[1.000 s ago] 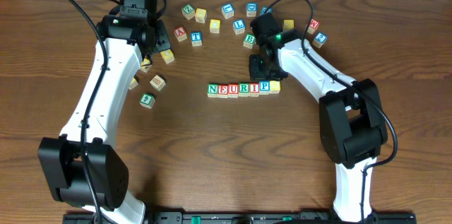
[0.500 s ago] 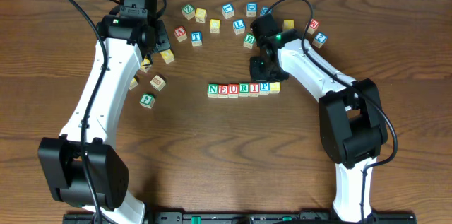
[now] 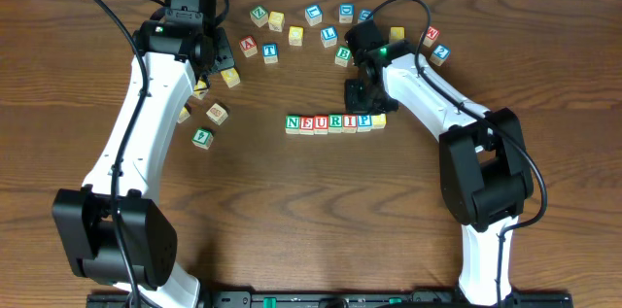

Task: Spell out NEURIPS
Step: 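Nudge the S block at the row end with the right gripper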

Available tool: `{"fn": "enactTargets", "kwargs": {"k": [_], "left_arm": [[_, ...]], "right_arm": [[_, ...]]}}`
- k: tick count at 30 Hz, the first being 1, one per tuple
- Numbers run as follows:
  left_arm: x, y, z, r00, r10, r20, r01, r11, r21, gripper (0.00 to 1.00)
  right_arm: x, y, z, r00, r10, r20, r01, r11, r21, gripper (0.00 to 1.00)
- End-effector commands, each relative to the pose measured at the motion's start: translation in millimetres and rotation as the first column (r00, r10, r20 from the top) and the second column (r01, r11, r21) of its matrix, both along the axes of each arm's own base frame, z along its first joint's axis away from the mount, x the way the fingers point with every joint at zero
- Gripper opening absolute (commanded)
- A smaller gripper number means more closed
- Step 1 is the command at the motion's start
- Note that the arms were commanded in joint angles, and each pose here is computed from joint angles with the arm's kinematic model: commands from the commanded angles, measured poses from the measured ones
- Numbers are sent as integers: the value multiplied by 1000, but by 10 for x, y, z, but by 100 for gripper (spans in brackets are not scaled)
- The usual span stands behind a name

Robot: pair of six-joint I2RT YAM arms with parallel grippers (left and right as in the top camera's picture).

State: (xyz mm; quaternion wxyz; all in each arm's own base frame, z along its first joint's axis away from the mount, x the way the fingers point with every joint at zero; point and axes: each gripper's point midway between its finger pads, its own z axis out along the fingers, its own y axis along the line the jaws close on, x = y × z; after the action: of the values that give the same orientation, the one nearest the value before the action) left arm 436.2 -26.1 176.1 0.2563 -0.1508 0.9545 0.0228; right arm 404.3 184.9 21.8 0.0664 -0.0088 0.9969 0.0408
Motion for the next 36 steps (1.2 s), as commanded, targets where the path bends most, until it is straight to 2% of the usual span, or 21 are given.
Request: {"fn": "enactTargets", "kwargs": {"k": [1,15,36], "left_arm": [[-36,2,-58,1000,-16,-20,16,1000,5,50],[-36,2,-58,1000,-16,-20,16,1000,5,50],[-36,2,-58,1000,-16,-20,16,1000,5,50]], "right_arm": [[-21,6,7,1000,14,4,-14,1000,-12,1],[221,-223,104,997,-54,47,54,999,8,4],[68,-282,30,998,-55,-12,55,998,-15,4]]}}
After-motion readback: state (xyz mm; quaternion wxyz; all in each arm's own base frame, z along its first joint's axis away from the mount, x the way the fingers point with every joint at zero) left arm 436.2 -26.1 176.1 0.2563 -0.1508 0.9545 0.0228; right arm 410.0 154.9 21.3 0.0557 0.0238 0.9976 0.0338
